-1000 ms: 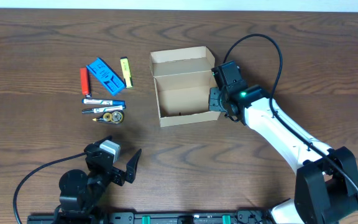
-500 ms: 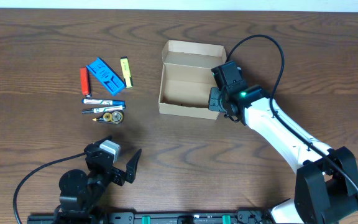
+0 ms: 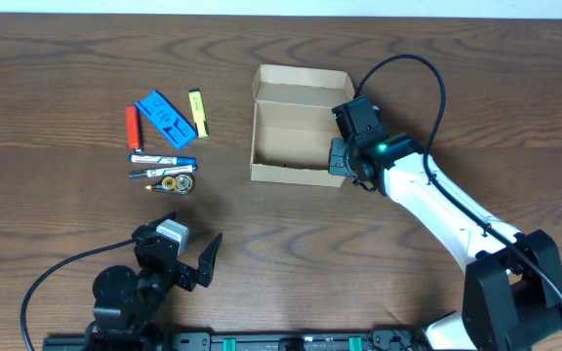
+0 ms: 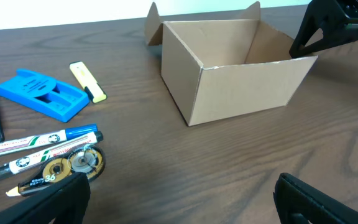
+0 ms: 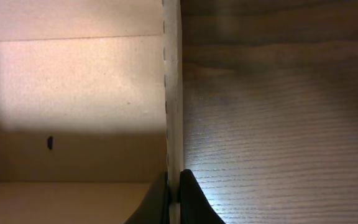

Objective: Pack container

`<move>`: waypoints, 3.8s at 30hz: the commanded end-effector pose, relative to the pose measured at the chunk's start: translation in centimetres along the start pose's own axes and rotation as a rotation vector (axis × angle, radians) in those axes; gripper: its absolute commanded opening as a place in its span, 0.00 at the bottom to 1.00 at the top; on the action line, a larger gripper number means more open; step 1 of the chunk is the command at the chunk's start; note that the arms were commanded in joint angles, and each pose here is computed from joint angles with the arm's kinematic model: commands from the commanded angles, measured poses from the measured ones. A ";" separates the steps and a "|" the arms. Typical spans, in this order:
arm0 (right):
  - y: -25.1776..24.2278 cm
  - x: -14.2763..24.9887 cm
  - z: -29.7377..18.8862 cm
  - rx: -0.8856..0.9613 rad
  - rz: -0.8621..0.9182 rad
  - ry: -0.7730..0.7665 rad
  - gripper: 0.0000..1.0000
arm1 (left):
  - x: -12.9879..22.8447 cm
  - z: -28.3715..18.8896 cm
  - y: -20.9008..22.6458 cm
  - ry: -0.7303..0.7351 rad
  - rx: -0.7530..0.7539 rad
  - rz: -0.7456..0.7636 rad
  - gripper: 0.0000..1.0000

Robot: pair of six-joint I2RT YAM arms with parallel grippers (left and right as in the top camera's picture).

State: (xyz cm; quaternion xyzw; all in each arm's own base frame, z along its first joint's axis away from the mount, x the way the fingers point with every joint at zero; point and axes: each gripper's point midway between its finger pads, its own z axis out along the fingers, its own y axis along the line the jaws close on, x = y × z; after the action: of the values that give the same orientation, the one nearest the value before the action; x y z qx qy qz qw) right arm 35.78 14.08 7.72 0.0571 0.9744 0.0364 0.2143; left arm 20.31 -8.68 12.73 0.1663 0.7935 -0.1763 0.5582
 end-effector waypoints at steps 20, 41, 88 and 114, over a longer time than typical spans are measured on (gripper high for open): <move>1.7 -0.8 -2.0 -0.093 -0.100 -0.004 0.75 | 0.8 0.3 0.1 0.014 0.000 -0.023 0.95; -5.0 5.3 -25.4 -0.182 -0.304 -0.183 0.75 | 0.8 0.3 0.1 0.014 0.000 -0.023 0.95; -8.8 14.0 -29.9 -0.298 -0.341 -0.248 0.99 | -1.3 -0.6 -1.1 -0.014 0.055 -0.127 0.95; -8.8 14.0 -29.9 -0.298 -0.341 -0.248 0.99 | -8.9 10.0 6.8 0.611 -0.156 -0.350 0.95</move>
State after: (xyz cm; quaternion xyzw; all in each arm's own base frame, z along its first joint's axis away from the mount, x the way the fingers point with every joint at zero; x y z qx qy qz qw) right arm 9.81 5.65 28.14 -0.1328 0.9209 0.1347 0.3408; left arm 33.21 -7.51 18.16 0.0399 0.9510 -0.1349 0.2752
